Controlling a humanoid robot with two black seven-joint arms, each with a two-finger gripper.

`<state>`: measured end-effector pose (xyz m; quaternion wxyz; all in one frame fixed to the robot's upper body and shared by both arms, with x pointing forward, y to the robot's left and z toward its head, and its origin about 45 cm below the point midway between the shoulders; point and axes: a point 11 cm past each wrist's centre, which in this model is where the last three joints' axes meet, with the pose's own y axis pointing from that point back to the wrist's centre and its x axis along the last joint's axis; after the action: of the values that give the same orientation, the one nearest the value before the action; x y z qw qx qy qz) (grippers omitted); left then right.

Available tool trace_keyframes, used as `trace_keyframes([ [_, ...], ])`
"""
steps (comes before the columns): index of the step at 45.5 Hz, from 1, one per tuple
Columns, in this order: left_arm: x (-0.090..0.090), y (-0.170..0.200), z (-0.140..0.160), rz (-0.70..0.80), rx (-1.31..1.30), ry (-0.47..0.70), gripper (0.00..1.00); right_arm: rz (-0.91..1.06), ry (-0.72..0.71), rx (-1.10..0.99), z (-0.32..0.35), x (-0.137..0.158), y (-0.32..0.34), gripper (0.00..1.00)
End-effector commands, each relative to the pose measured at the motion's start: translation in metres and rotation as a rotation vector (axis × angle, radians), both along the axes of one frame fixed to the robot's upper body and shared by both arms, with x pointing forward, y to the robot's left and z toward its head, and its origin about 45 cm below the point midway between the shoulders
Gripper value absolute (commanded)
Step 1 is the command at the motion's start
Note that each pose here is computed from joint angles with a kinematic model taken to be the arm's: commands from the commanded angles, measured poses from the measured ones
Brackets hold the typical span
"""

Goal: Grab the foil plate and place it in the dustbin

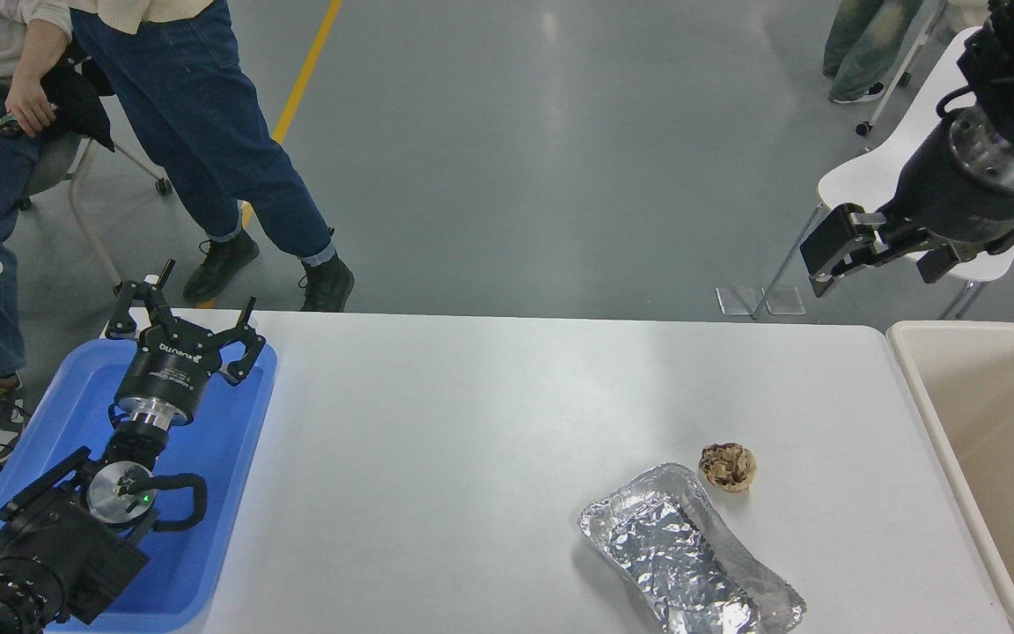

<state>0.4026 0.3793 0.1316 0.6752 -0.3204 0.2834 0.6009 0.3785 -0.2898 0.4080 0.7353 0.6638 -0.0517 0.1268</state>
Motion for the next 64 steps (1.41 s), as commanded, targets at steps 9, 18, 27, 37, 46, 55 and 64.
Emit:
trace_keyframes([
  [9, 0.000, 0.000, 0.000, 0.001, 0.001, 0.000, 1.00, -0.002, 0.010, 0.000, -0.004, 0.000, -0.001, 1.00],
  [18, 0.000, 0.000, 0.000, -0.001, -0.001, 0.000, 1.00, -0.001, 0.014, -0.001, -0.006, -0.001, -0.001, 1.00],
  [27, 0.000, 0.001, 0.000, 0.003, 0.000, -0.001, 1.00, 0.003, 0.019, -0.002, -0.007, -0.001, 0.001, 1.00],
  [37, 0.000, 0.001, 0.000, 0.003, 0.002, 0.000, 1.00, 0.000, 0.026, 0.001, -0.010, -0.001, 0.000, 1.00],
  [46, -0.001, 0.002, 0.000, 0.004, 0.003, 0.002, 1.00, -0.007, 0.079, 0.006, -0.032, -0.005, -0.003, 1.00],
  [55, -0.001, 0.002, 0.000, 0.004, 0.003, 0.002, 1.00, 0.024, 0.114, 0.052, -0.049, -0.006, 0.013, 1.00],
  [64, -0.001, 0.002, 0.000, 0.004, 0.003, 0.002, 1.00, 0.033, 0.139, 0.066, -0.059, -0.008, 0.018, 1.00],
])
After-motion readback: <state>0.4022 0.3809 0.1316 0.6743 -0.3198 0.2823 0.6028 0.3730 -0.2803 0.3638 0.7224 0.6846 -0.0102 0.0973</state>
